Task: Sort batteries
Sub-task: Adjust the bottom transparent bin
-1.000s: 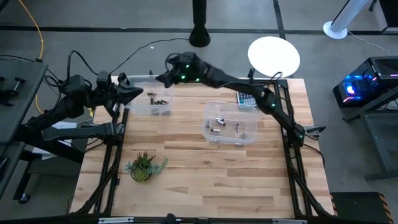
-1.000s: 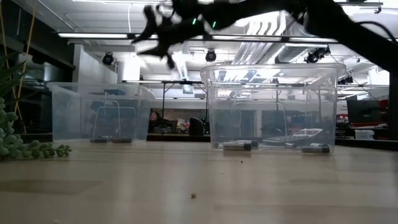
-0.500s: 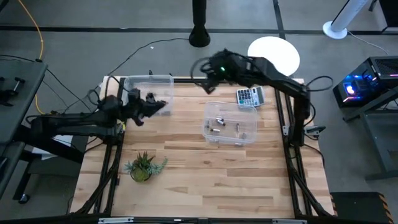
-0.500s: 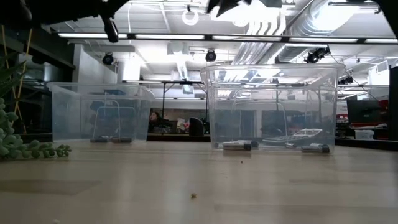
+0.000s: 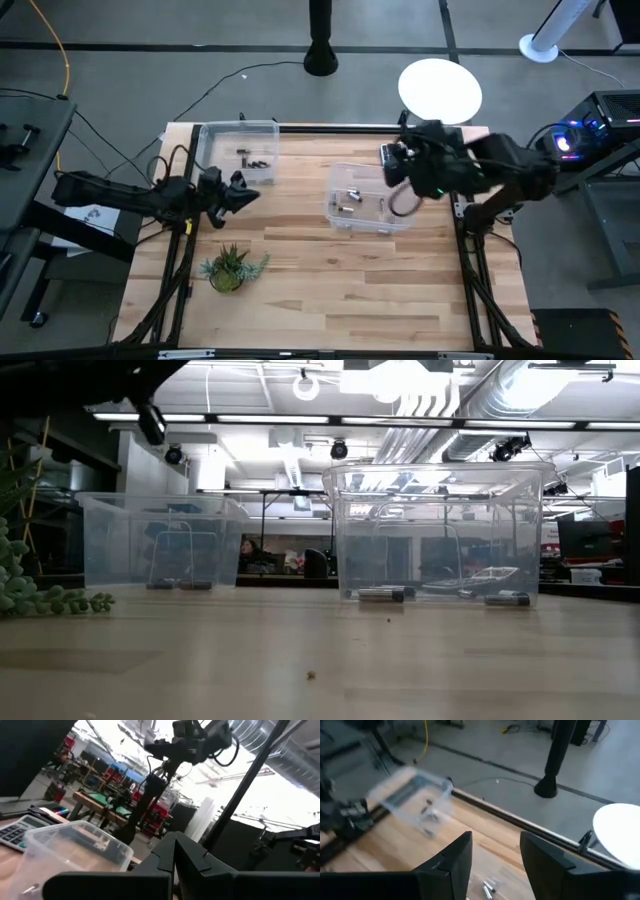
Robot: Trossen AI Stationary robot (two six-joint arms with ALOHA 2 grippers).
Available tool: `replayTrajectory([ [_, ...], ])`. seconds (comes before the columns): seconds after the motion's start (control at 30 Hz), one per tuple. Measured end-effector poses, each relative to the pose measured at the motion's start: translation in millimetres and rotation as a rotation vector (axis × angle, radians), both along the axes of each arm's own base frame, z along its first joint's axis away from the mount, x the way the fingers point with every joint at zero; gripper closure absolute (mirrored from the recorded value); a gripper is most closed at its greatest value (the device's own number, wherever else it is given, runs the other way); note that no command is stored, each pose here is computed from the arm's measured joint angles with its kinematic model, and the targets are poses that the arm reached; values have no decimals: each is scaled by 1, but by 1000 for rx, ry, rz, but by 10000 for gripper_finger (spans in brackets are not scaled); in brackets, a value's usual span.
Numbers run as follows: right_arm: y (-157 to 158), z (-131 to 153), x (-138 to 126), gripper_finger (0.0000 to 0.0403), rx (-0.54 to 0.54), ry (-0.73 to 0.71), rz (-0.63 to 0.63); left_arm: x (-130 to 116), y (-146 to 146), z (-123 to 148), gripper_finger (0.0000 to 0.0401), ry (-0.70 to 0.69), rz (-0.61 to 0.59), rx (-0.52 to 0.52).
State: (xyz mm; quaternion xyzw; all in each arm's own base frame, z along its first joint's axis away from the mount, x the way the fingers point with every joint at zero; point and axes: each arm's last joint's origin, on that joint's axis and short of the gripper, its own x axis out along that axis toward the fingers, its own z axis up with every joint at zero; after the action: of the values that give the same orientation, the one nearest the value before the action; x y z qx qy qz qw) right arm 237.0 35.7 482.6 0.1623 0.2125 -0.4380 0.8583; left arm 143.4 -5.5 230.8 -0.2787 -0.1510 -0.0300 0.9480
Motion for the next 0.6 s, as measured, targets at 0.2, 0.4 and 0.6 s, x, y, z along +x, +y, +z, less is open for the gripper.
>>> replayTrajectory([
  [0.2,25,-25,-32,242,57,-94,-14,-11,6,-14,401,28,17,32],
  [0.4,40,-66,-55,243,89,-78,3,-14,14,-20,401,85,75,38],
  [0.6,48,-107,-87,275,142,-77,73,-14,19,-21,401,92,108,-7],
])
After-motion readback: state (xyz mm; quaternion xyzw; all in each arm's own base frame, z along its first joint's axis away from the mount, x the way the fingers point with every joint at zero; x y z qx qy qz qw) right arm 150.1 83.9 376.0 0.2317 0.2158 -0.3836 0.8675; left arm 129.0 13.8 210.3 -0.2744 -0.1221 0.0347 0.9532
